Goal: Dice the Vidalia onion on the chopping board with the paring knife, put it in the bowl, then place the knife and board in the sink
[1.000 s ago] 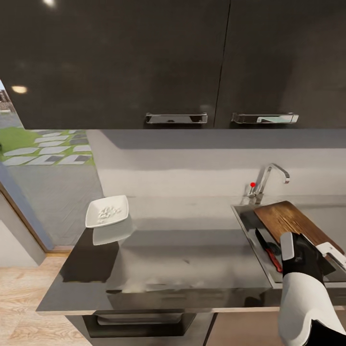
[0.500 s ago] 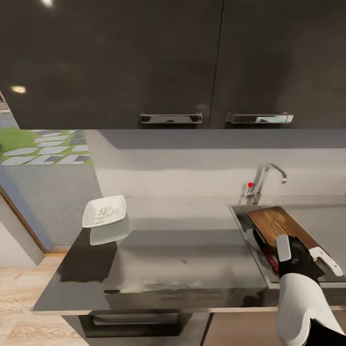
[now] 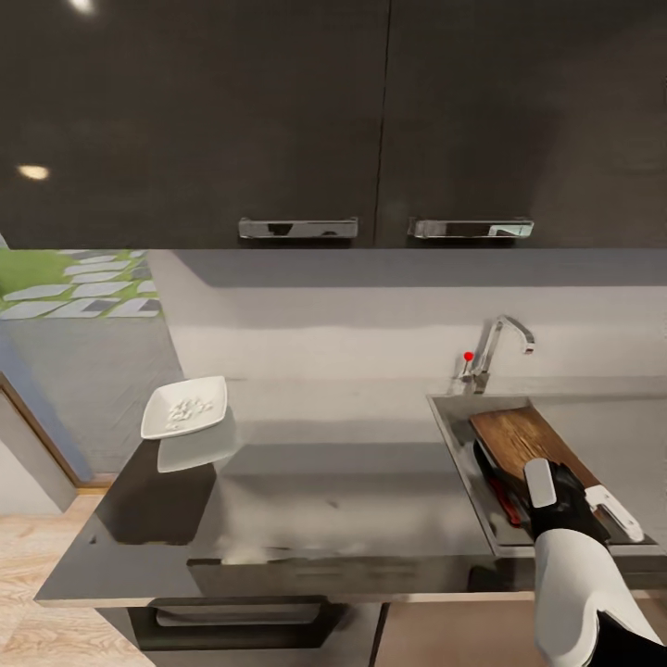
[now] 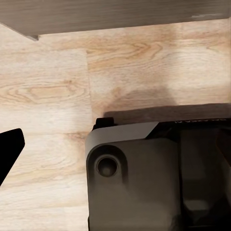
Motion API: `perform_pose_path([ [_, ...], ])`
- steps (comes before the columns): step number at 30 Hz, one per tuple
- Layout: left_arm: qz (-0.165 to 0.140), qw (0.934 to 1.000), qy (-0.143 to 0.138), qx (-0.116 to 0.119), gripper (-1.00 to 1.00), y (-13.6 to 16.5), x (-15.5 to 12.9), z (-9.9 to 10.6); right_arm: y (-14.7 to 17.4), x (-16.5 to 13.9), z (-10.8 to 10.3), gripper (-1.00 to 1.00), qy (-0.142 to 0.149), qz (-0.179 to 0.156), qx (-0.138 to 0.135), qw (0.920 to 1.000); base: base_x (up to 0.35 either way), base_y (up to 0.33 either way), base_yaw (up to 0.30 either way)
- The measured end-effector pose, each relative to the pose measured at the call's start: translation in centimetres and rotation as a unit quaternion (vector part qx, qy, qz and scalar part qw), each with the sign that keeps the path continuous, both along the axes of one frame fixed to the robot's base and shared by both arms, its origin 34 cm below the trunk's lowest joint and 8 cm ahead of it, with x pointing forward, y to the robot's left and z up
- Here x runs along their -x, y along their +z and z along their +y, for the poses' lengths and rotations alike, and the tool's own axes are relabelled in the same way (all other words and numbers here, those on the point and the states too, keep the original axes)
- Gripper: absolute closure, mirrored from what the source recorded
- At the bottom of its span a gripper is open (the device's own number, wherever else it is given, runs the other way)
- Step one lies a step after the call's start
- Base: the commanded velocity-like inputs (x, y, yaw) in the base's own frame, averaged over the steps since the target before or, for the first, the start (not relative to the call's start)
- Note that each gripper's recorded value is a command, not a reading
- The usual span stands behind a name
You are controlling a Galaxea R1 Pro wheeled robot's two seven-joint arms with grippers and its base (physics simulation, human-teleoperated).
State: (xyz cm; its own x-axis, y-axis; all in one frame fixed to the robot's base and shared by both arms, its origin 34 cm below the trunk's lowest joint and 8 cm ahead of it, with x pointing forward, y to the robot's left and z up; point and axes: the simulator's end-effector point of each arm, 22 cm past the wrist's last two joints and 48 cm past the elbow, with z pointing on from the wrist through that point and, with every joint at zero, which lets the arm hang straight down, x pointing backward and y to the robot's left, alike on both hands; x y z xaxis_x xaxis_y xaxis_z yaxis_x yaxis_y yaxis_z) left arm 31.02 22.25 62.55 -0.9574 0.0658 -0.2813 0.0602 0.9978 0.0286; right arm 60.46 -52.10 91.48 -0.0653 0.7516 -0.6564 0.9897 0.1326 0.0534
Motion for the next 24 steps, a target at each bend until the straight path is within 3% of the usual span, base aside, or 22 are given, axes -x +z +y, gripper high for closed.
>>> perform_pose_path([
  [10,0.0,1.0,0.0,0.0,-1.0,0.0,0.03,0.0,-0.15,0.0,0.14,1.0,0.0,0.0,-0.003,1.0,0.197,0.0,0.0],
  [20,0.003,1.0,0.001,-0.003,-1.0,-0.04,0.16,0.21,-0.14,-0.14,0.3,1.0,0.003,0.0,-0.002,1.0,0.017,0.0,0.0],
  [24,0.018,0.9998,0.001,-0.005,-1.0,-0.23,0.86,0.38,-0.16,-0.14,0.31,1.0,0.003,0.0,-0.002,1.0,0.0,0.0,0.0],
])
